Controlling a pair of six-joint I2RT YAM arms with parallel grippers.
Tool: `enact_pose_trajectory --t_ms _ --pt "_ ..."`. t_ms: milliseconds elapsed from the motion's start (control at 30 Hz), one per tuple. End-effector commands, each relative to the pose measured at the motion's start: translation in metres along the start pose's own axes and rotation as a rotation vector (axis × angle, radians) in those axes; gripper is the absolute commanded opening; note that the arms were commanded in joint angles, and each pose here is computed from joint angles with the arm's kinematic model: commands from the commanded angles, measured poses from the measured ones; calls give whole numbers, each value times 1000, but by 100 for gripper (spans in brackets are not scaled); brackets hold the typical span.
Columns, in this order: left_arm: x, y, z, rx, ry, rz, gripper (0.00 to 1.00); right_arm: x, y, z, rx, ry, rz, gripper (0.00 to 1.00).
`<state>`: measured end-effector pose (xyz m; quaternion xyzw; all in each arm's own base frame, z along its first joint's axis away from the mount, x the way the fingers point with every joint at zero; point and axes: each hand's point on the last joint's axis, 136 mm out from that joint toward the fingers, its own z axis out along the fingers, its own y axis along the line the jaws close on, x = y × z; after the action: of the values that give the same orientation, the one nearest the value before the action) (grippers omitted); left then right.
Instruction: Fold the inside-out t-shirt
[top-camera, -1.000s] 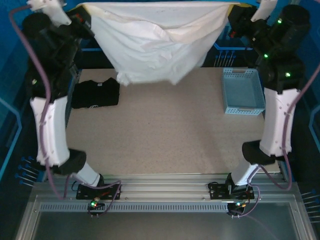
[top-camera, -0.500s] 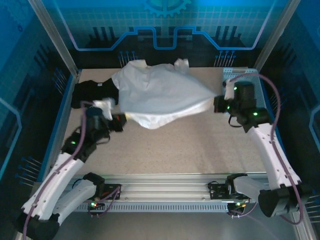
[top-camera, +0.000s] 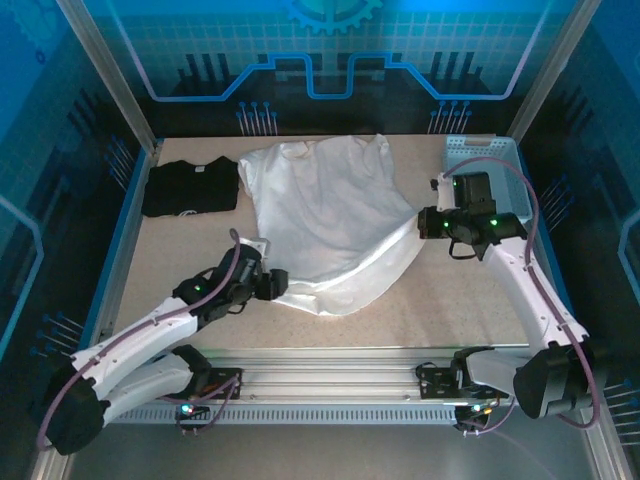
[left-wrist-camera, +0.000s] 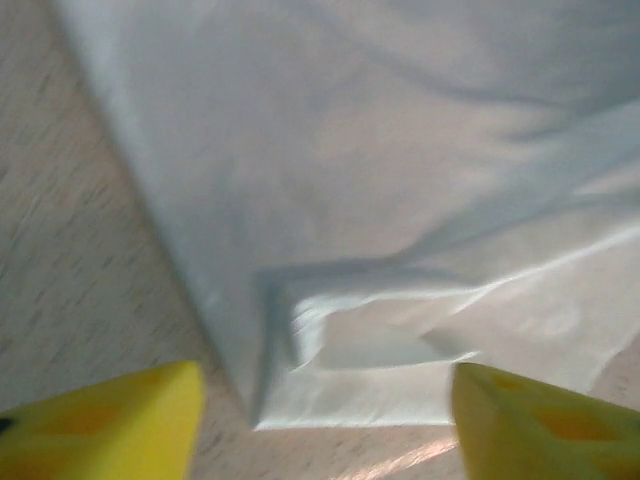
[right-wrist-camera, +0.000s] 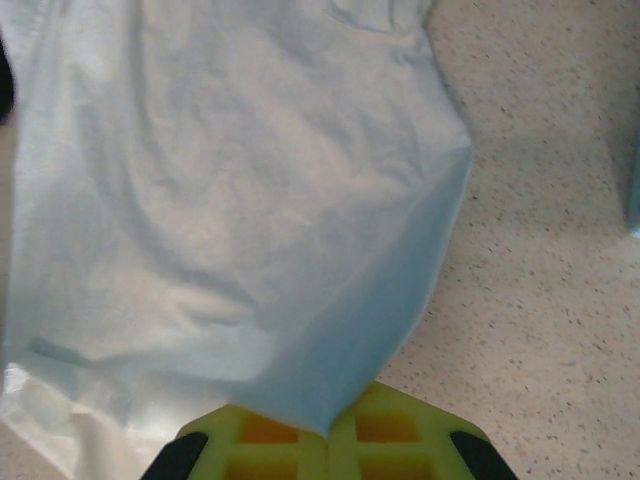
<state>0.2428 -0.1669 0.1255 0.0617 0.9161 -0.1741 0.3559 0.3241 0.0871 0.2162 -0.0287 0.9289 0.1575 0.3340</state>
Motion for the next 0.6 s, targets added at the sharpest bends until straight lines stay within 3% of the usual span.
enact_pose_trajectory --t_ms 0,167,333,467,567 --pt "-60 -75 -12 190 -250 207 84 -6 26 -17 -98 -8 -38 0" --pt "-58 -154 39 285 -191 485 88 -7 35 -26 -123 -13 -47 0" --pt "-61 -166 99 233 -127 600 84 -8 32 -29 -103 -17 -57 0" --pt "-52 -142 135 192 -44 560 59 -6 25 -30 -66 -18 -56 0" --pt "-53 -134 137 207 -48 512 36 -3 9 -27 12 -14 -42 0"
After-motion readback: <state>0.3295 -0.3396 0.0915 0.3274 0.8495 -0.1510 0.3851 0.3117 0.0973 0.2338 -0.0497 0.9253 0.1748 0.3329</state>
